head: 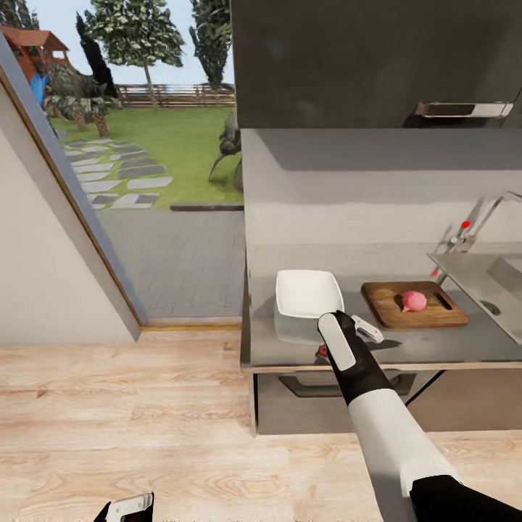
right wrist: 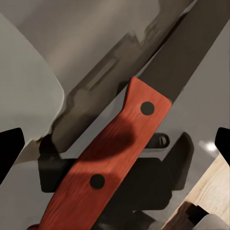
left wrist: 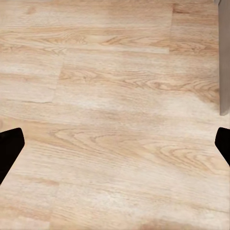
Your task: In the kitchen, take the Vidalia onion out of the sink, dice it on the chopping board with the paring knife, put the diced onion into the bowl on the countertop, then place both the paring knife and the chopping board into the sink.
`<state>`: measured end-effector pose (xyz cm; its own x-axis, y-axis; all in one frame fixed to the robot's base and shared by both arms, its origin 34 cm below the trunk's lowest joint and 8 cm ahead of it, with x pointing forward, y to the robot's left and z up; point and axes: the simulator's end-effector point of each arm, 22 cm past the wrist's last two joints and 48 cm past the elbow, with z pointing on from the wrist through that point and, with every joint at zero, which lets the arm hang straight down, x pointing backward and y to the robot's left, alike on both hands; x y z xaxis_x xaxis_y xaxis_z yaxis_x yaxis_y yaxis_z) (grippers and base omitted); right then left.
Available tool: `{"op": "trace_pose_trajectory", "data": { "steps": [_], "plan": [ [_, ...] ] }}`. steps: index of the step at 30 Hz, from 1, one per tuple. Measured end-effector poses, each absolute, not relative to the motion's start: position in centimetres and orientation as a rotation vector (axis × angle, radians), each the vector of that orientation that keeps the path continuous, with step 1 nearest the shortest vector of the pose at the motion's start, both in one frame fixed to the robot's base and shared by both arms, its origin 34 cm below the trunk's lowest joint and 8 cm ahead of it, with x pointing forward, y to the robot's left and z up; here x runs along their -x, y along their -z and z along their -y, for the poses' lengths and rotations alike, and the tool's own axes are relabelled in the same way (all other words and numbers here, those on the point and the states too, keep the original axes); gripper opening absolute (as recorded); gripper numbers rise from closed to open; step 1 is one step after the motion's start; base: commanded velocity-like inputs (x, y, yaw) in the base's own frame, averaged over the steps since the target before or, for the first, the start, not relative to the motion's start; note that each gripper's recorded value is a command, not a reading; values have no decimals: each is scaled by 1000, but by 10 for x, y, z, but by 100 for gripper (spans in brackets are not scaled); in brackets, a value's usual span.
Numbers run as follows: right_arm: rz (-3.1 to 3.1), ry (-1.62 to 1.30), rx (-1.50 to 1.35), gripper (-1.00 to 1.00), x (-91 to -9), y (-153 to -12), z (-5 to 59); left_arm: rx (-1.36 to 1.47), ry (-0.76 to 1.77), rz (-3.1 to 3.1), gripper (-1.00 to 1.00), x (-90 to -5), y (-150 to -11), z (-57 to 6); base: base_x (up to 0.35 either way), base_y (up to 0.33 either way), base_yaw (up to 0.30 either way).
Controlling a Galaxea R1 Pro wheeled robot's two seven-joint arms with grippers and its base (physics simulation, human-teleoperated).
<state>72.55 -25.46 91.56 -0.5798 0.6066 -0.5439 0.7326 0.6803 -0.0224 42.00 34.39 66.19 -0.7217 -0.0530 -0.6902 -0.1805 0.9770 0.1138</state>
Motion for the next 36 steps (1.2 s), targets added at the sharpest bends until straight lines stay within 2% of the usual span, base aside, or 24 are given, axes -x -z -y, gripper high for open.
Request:
{"op": "trace_pose_trajectory", "data": {
  "steps": [36],
  "plan": [
    [-2403, 339, -1040, 100, -725, -903, 254, 160, -226, -2400, 100, -410, -654, -344, 0, 0, 0]
  ]
}}
